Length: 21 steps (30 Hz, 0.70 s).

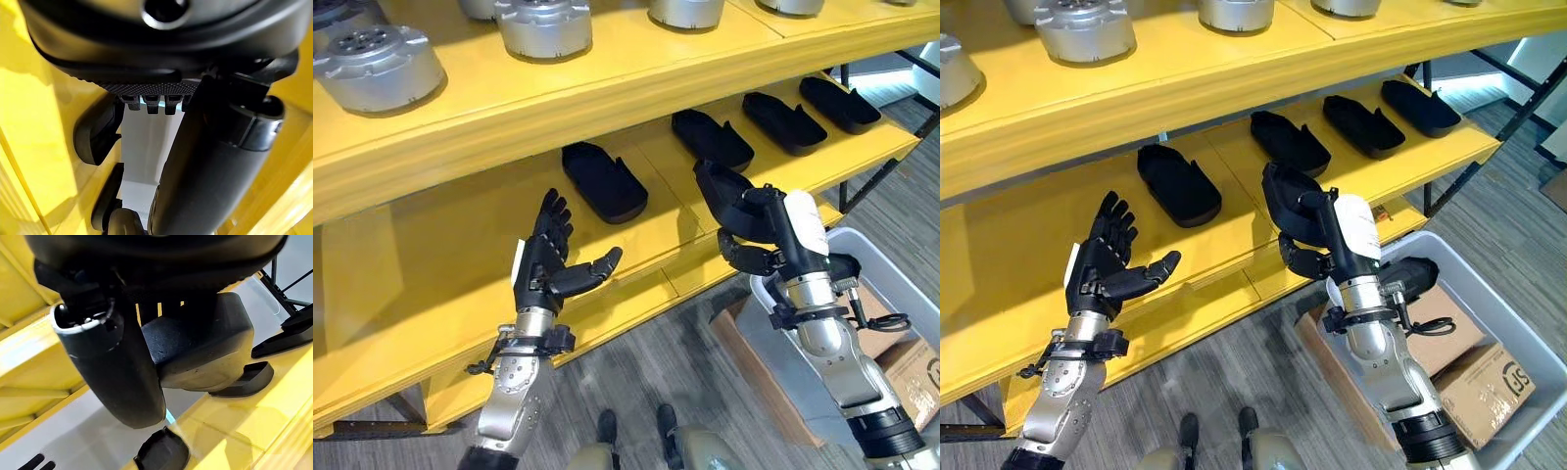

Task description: Move parts from the plastic box to the shelf.

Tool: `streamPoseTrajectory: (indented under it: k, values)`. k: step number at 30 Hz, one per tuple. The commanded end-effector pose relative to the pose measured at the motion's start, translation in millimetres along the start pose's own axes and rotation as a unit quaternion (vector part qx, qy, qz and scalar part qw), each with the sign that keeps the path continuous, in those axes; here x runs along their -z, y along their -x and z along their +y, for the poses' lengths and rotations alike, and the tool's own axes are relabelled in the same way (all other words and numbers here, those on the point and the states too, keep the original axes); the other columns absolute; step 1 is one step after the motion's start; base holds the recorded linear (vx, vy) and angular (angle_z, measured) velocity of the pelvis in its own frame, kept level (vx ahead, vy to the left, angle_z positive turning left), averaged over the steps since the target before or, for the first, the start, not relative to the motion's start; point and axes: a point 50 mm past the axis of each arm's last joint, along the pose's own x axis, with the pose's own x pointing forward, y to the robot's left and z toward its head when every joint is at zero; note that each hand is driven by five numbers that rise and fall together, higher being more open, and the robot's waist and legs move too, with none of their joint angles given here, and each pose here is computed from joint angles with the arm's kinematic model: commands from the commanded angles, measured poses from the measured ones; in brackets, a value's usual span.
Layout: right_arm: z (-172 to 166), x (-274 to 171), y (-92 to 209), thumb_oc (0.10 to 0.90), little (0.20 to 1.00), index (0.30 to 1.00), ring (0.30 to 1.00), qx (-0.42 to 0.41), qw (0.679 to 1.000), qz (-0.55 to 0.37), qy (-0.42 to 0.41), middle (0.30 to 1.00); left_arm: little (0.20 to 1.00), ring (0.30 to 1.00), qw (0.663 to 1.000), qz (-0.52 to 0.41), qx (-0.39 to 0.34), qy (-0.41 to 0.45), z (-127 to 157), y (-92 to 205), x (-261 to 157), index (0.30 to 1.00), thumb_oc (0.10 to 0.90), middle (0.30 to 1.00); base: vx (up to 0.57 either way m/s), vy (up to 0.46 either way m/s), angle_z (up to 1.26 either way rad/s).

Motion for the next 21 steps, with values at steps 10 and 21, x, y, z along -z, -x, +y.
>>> streamPoseTrajectory:
  k: [10,21]
  values:
    - [-62,-43,-9,0.400,0.300,0.300,0.300,0.156,0.977,-0.142,0.004,0.300,1.000,1.000,0.994,-0.107,0.019,0.001,-4,0,-37,1.000,0.900,1.000,0.05,-0.123,0.13]
    - [-81,-50,-9,0.400,0.300,0.300,0.300,0.215,0.962,-0.168,0.018,0.300,1.000,1.000,0.995,-0.103,0.009,0.005,-2,-1,-36,1.000,0.900,1.000,-0.01,-0.005,0.40]
